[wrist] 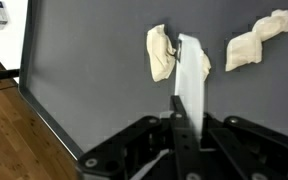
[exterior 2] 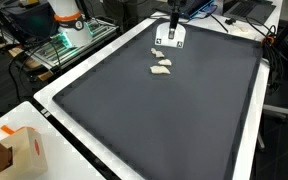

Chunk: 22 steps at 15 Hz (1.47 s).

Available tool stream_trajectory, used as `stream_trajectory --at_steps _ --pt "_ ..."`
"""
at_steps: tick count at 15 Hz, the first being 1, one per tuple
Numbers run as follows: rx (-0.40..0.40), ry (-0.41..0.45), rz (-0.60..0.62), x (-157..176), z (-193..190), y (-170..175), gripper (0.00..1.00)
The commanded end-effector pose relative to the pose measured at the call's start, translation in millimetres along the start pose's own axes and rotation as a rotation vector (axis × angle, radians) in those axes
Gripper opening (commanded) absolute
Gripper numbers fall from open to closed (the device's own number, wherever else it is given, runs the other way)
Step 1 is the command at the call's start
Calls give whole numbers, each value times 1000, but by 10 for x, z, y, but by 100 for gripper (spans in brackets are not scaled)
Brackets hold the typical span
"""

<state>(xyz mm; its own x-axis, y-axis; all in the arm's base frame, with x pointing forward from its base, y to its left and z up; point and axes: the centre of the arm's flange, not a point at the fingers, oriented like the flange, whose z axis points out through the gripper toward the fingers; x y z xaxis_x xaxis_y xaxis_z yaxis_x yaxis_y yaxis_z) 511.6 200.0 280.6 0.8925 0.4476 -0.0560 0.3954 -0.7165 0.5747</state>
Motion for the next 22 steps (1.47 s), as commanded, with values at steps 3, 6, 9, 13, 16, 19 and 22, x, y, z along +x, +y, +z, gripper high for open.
stream_trajectory --at_steps 3,6,9,13,16,19,22 --pt "130 9 -99 -280 -134 97 1" --pt "179 20 -140 -336 -186 139 1" --pt "231 46 -187 -397 -251 191 1" --pt "264 73 -228 -467 -314 233 1" --pt "285 99 -263 -535 -375 243 1" --pt "266 95 -261 -390 -371 220 1" --pt "265 102 -261 -380 -391 232 4"
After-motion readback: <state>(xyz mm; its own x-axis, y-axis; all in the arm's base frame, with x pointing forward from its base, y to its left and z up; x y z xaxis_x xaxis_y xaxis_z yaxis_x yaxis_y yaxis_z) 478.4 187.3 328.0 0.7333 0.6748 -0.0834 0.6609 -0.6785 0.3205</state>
